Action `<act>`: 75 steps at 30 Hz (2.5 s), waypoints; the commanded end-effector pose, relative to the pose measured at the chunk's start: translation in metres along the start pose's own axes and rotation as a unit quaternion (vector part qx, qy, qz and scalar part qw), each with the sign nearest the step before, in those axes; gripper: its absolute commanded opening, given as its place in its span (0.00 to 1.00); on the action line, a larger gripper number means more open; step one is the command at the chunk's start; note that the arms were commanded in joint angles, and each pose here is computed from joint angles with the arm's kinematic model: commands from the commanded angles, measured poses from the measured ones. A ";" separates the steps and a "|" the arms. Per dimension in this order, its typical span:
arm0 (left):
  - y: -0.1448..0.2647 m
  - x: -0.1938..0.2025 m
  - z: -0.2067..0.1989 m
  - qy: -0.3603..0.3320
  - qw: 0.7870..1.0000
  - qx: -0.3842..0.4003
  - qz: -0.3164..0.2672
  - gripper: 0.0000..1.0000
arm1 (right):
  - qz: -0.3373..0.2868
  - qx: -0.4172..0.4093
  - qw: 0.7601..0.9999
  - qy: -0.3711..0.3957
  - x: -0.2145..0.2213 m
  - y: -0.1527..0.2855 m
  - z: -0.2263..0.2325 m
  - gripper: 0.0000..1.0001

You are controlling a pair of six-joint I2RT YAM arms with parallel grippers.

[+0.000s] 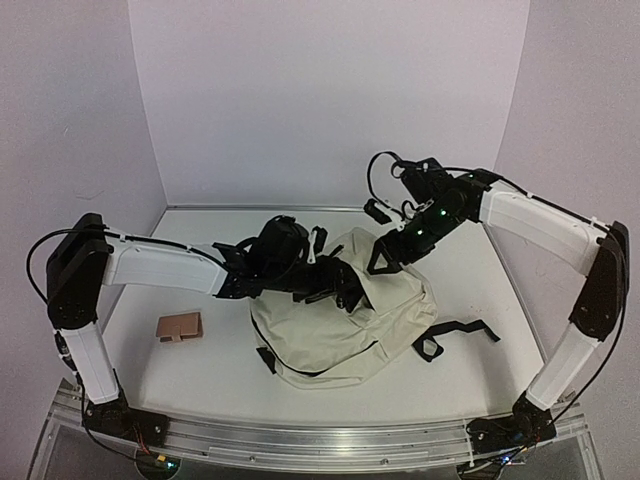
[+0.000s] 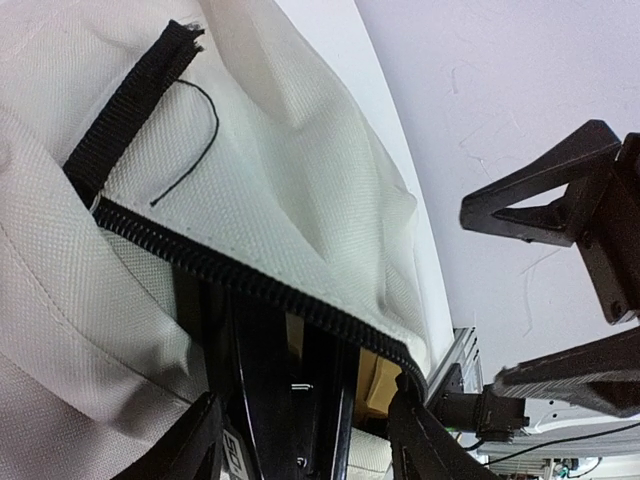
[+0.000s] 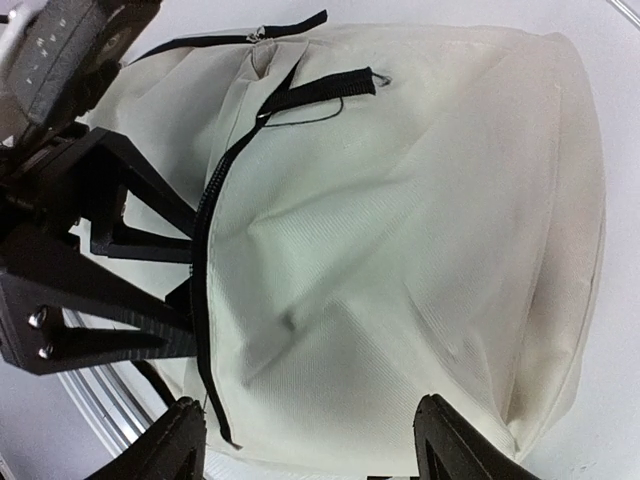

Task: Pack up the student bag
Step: Place the stationery in the student bag.

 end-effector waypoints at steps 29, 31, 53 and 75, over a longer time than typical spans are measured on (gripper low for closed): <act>-0.039 0.000 -0.025 -0.017 0.998 0.050 -0.022 0.18 | 0.093 -0.102 0.983 -0.117 0.048 -0.021 -0.056 0.94; -0.040 -0.001 -0.025 -0.015 0.998 0.052 -0.026 0.18 | 0.094 -0.123 0.981 -0.119 0.048 -0.019 -0.049 0.92; -0.073 -0.010 -0.028 -0.042 0.995 0.083 -0.043 0.38 | 0.093 -0.169 0.972 -0.136 0.046 -0.010 -0.031 0.87; 0.134 0.045 0.055 -0.031 0.960 -0.264 0.082 1.00 | 0.030 -0.091 0.987 -0.126 0.008 0.008 -0.057 0.91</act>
Point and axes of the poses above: each gripper's point midway between its finger pads, its own y axis back along the fingers, its own z axis along the line the jaws close on, x = y × z, the point moved 2 cm from there along y, back along the fingers, and after that the axes turned 15 degrees about -y, right-handed, at the moved point
